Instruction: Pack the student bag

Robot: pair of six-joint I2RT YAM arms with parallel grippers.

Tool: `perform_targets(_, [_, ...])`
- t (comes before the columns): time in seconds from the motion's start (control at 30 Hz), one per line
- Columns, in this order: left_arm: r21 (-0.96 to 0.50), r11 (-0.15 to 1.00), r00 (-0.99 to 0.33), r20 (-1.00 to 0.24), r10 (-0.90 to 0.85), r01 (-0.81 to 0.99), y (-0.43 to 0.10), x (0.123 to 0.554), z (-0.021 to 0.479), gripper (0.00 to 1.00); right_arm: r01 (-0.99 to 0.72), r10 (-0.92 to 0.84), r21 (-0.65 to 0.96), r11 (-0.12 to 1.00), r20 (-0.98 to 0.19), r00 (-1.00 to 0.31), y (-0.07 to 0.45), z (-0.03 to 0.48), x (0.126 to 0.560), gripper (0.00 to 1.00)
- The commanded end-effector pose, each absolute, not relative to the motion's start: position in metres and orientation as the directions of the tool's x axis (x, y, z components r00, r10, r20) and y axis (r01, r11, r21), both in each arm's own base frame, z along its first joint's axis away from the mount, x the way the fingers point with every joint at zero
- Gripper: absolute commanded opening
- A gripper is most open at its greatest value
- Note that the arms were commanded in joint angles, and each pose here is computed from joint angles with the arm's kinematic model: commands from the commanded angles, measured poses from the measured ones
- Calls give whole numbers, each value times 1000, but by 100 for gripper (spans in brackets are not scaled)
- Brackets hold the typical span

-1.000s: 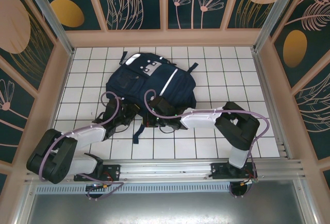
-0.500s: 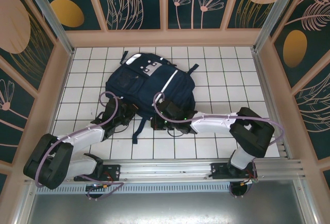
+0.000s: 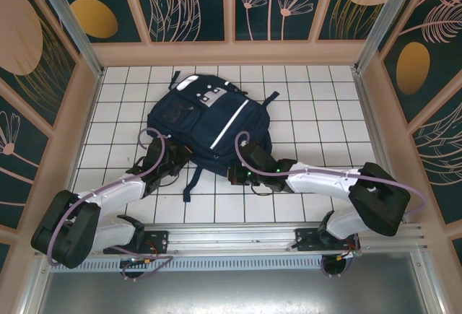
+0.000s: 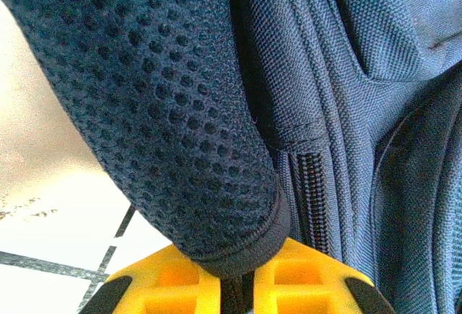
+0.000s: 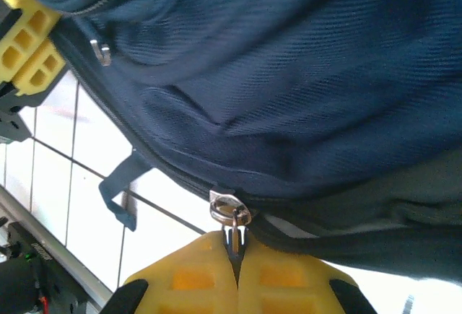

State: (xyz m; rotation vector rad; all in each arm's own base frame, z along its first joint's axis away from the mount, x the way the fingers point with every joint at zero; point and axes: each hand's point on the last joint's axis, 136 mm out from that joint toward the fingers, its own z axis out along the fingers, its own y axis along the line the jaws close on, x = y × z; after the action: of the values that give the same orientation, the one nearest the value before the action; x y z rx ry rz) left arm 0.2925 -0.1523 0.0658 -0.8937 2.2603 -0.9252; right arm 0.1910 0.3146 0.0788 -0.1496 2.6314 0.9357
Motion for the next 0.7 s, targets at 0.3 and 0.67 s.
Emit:
perform_targets(0.3, [-656,669,-616,-378,-692,-349,-130,307,71,8,-175,43,517,838,-382,-923,251,74,211,0])
perform_targets(0.67, [-460,861,-812,-404,-421,-218,-187,380,66,55,-365,-101,573,734,-439,-893,293,98,187,0])
